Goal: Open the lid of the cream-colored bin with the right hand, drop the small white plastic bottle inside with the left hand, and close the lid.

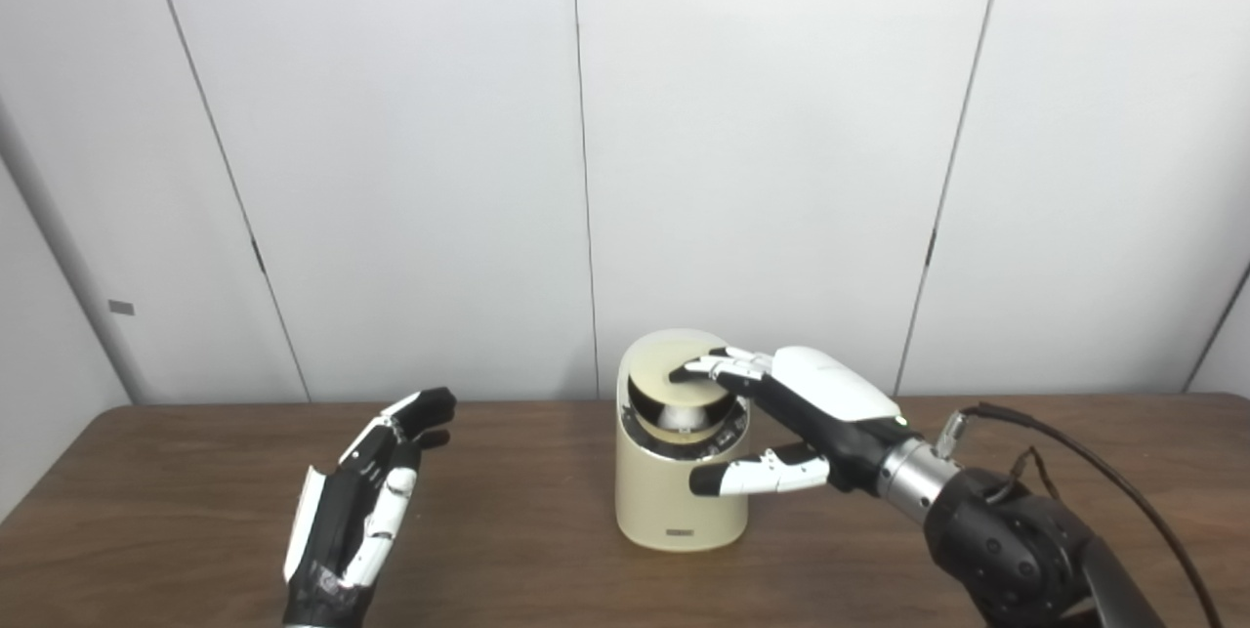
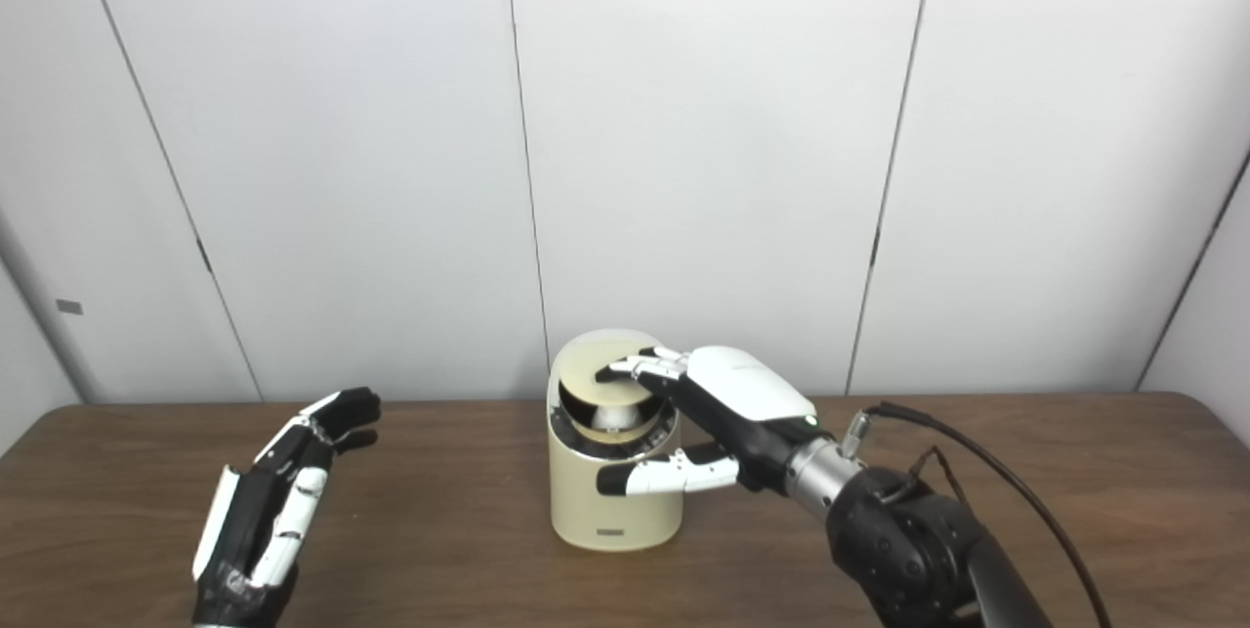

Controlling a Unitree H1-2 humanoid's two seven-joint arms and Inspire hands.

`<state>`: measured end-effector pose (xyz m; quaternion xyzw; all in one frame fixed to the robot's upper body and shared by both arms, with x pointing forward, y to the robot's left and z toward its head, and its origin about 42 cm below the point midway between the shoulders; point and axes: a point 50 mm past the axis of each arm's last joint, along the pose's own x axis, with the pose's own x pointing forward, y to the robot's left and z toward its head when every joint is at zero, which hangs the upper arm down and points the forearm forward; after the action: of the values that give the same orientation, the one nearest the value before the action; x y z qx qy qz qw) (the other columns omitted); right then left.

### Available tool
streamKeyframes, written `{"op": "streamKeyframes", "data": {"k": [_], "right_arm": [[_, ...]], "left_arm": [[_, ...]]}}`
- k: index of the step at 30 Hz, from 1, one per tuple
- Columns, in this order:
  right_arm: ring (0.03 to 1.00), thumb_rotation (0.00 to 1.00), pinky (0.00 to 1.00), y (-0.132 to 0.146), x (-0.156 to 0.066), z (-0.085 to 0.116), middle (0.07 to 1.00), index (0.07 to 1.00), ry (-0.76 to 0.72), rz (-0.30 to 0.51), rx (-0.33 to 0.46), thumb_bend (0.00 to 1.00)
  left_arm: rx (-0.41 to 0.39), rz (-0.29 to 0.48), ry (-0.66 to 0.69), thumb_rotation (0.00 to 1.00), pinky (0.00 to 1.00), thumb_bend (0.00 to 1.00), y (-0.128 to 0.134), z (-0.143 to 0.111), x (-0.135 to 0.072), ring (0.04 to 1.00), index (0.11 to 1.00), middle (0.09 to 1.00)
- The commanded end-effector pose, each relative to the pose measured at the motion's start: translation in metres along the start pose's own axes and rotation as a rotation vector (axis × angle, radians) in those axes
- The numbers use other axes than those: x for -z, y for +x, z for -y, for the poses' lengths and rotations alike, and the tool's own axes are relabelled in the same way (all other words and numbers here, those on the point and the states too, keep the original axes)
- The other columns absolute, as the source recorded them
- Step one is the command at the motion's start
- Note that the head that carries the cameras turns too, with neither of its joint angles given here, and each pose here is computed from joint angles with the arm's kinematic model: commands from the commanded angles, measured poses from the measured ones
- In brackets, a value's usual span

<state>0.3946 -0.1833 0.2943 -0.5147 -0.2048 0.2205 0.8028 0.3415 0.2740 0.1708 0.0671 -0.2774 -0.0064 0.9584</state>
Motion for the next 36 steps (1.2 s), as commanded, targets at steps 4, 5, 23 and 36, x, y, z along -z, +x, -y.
{"op": "streamKeyframes", "data": {"k": [4, 5, 23, 36], "right_arm": [[0.942, 0.97, 0.93, 0.000, -0.008, 0.016, 0.874, 0.864, -0.020, 0.037, 0.074, 0.87], [0.941, 0.97, 0.92, 0.000, -0.007, 0.015, 0.870, 0.862, -0.019, 0.038, 0.074, 0.87], [0.910, 0.86, 0.88, -0.006, -0.003, -0.013, 0.818, 0.816, -0.195, 0.011, 0.069, 0.90], [0.946, 0.83, 1.00, -0.004, 0.005, -0.046, 0.836, 0.781, -0.484, -0.027, 0.093, 0.93]], "left_arm": [[-0.003, 0.076, 0.011, 0.76, 0.77, 0.36, 0.011, -0.004, -0.014, 0.809, 0.792, 0.807], [-0.003, 0.077, 0.010, 0.76, 0.77, 0.36, 0.011, -0.004, -0.014, 0.808, 0.791, 0.806], [0.000, 0.076, 0.007, 0.77, 0.76, 0.38, 0.012, -0.004, -0.013, 0.806, 0.791, 0.802], [0.001, 0.075, 0.004, 0.77, 0.78, 0.39, 0.012, -0.004, -0.014, 0.813, 0.792, 0.807]]}}
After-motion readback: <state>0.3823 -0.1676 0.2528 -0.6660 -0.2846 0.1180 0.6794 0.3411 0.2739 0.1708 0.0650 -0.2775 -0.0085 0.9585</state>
